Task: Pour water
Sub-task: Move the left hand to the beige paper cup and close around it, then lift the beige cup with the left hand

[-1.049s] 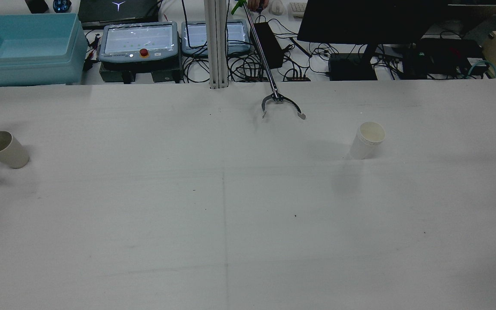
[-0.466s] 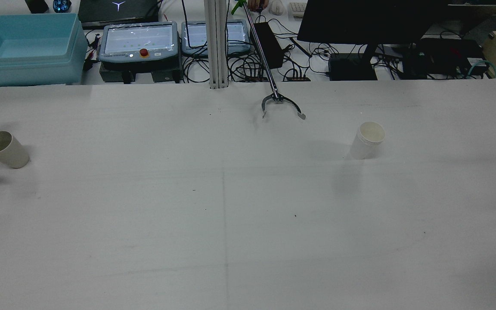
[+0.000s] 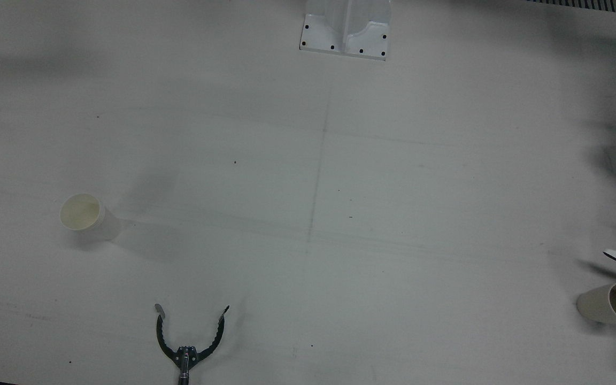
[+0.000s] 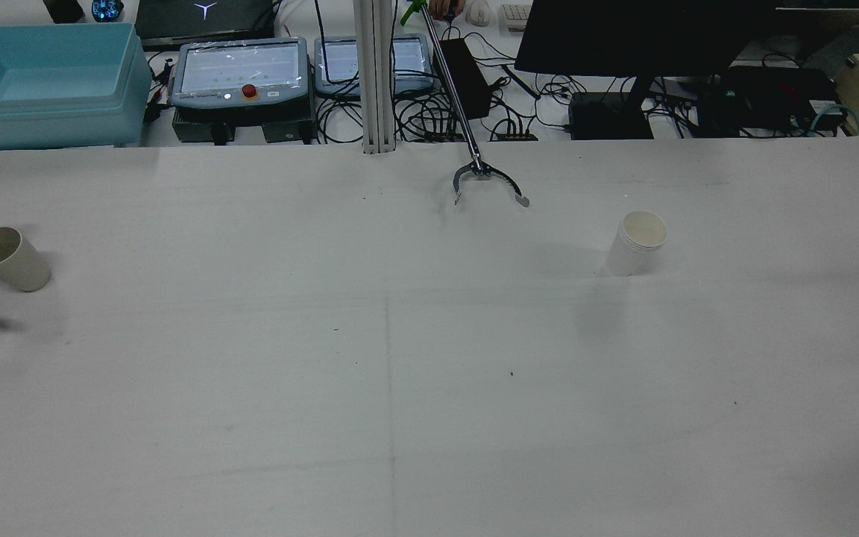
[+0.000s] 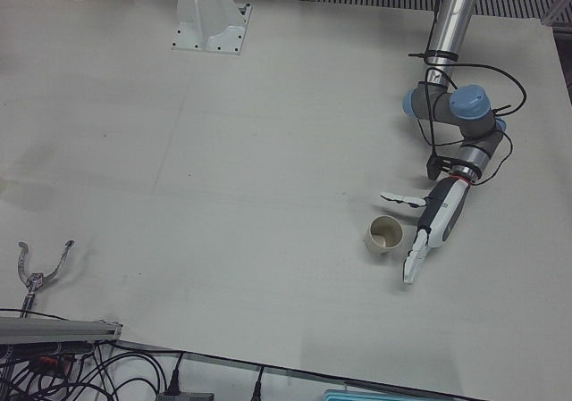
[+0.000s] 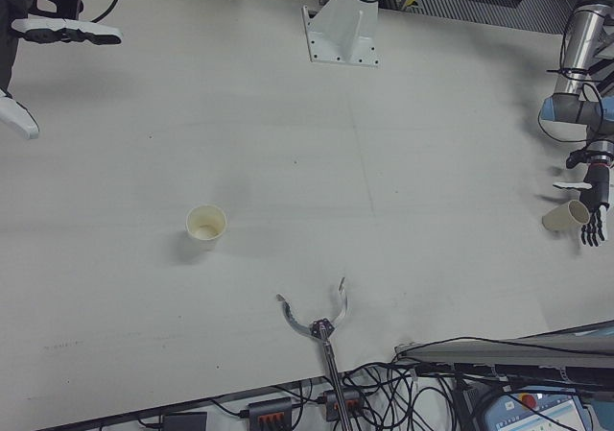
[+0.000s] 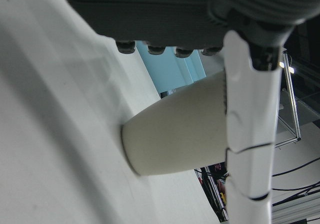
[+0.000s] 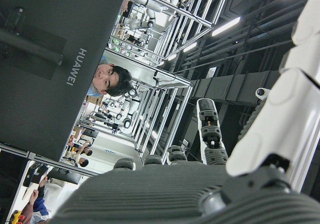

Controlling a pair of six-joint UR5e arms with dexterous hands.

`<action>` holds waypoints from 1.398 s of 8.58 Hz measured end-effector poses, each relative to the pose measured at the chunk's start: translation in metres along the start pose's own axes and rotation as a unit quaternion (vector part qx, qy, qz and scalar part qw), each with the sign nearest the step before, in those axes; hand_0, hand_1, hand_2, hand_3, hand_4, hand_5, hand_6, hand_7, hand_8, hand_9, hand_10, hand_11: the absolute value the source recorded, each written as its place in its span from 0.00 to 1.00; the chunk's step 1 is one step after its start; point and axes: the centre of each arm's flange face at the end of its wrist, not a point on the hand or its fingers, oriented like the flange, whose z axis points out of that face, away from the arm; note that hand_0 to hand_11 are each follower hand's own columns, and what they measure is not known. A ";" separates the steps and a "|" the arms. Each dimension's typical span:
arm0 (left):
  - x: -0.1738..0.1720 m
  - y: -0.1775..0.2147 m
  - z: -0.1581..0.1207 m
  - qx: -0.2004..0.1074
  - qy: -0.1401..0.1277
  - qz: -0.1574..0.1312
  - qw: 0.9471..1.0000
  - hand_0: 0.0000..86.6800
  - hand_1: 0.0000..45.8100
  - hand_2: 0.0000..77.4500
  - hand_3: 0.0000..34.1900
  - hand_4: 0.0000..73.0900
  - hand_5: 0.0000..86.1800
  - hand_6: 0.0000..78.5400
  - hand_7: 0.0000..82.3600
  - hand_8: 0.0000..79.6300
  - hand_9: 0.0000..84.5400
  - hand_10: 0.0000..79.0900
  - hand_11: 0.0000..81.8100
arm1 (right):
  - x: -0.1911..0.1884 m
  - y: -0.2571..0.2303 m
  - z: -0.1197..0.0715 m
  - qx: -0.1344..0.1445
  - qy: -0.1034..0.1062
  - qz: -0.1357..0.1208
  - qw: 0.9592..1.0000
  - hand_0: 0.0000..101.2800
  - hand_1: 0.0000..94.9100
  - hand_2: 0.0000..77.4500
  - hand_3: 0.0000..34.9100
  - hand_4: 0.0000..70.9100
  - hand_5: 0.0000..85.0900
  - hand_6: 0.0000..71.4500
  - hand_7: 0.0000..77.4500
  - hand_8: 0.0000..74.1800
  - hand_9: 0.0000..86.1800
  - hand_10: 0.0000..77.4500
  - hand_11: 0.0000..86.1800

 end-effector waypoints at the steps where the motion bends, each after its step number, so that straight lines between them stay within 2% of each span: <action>1: -0.005 0.003 0.004 -0.003 -0.001 -0.004 1.000 0.73 0.56 0.02 0.17 0.01 0.00 0.00 0.01 0.00 0.01 0.00 0.03 | -0.004 -0.001 0.000 -0.001 0.001 -0.001 1.000 0.44 0.11 0.13 0.11 0.17 0.13 0.05 0.08 0.01 0.01 0.00 0.01; 5: -0.009 0.010 0.033 -0.006 0.007 -0.011 1.000 0.73 0.56 0.03 0.17 0.01 0.00 0.00 0.05 0.00 0.01 0.00 0.05 | -0.017 -0.004 0.001 -0.003 0.002 -0.004 1.000 0.44 0.11 0.13 0.09 0.20 0.13 0.05 0.08 0.01 0.01 0.00 0.01; 9: -0.011 0.014 0.045 -0.005 0.007 -0.011 1.000 0.74 0.56 0.02 0.13 0.01 0.00 0.00 0.07 0.00 0.01 0.01 0.05 | -0.016 -0.007 0.001 -0.001 0.004 -0.005 1.000 0.43 0.11 0.15 0.09 0.19 0.13 0.05 0.08 0.01 0.01 0.00 0.01; 11: -0.012 0.016 0.053 -0.004 0.005 -0.010 1.000 0.73 0.56 0.03 0.01 0.01 0.00 0.00 0.05 0.00 0.01 0.01 0.05 | -0.015 -0.009 0.001 0.001 0.005 -0.006 1.000 0.43 0.10 0.15 0.09 0.19 0.13 0.05 0.08 0.01 0.01 0.00 0.01; 12: -0.012 0.016 0.055 -0.002 0.004 -0.010 1.000 0.73 0.56 0.02 0.01 0.02 0.03 0.00 0.04 0.00 0.01 0.01 0.07 | -0.015 -0.010 0.001 0.002 0.005 -0.007 1.000 0.43 0.10 0.15 0.09 0.19 0.13 0.05 0.08 0.01 0.01 0.00 0.01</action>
